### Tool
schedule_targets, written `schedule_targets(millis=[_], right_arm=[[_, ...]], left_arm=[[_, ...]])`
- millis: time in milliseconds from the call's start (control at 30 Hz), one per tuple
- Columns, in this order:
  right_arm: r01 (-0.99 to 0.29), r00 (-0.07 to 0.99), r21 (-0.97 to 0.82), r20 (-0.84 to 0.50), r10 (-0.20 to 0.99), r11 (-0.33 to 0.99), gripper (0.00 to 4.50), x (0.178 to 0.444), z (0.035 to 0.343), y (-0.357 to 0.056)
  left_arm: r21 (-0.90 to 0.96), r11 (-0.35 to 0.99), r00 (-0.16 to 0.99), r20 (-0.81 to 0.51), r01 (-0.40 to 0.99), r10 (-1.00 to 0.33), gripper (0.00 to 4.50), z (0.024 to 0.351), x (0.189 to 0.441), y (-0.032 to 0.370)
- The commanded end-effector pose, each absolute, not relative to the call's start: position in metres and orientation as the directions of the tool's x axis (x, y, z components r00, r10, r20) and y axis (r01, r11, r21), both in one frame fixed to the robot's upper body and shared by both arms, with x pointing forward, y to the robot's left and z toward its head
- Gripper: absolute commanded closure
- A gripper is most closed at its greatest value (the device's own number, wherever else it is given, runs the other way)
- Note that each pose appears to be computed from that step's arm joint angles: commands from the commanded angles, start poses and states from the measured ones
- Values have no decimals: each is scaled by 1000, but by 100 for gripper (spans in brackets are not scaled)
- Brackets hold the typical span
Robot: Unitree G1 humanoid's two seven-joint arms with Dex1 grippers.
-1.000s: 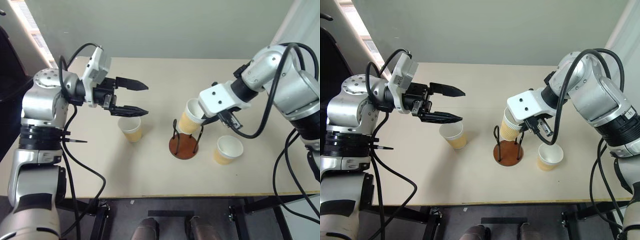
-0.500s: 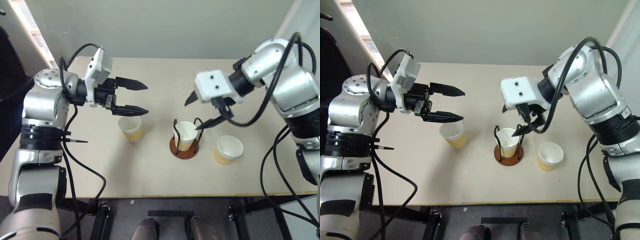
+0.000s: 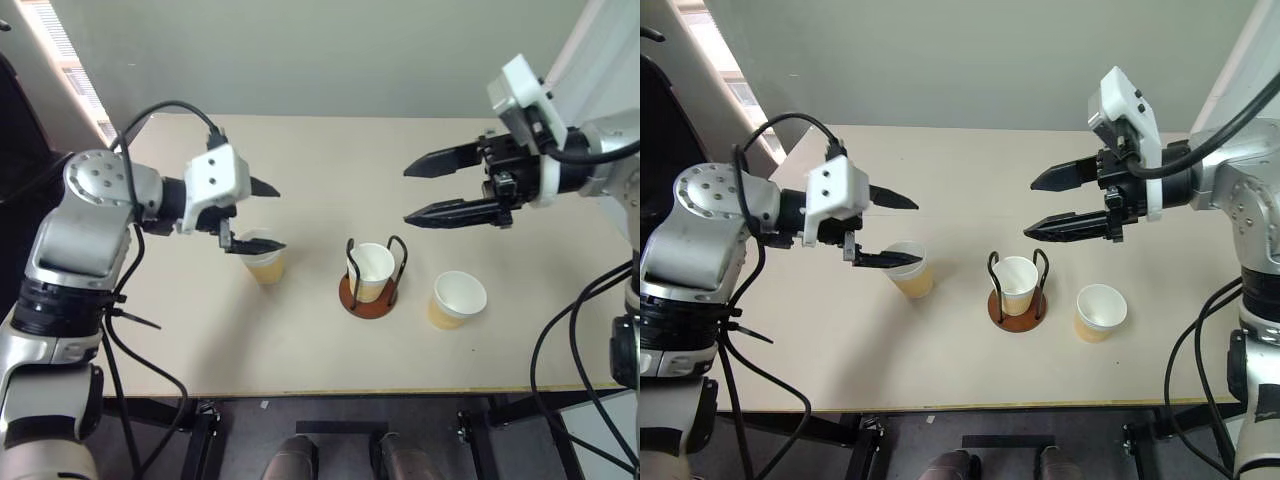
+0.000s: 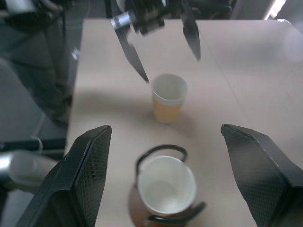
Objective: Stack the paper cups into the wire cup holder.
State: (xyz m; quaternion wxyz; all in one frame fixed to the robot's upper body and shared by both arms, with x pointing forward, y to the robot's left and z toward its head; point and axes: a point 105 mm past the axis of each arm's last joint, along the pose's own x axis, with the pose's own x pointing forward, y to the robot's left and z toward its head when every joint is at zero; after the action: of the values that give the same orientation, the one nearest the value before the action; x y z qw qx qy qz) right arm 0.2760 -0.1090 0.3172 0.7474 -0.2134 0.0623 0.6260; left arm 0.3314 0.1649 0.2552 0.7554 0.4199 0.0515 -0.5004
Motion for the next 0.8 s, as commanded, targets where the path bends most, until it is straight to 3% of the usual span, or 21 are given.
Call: schedule_targets(millis=[33,300,800], right_arm=[[-957,205,-264,-337,919,117,67,265,326,-111],[-965,165,-251,-338,927,80,67,259,323,-109],[-966,118,-257,-337,934,29,67,255,320,-107]], left_arm=[[643,132,562,-528,754,-636,0,258,332,172],[669,110,618,-594,735,-515,0,241,339,185],[617,52,576,-696,785,-429,0,208,344,197]])
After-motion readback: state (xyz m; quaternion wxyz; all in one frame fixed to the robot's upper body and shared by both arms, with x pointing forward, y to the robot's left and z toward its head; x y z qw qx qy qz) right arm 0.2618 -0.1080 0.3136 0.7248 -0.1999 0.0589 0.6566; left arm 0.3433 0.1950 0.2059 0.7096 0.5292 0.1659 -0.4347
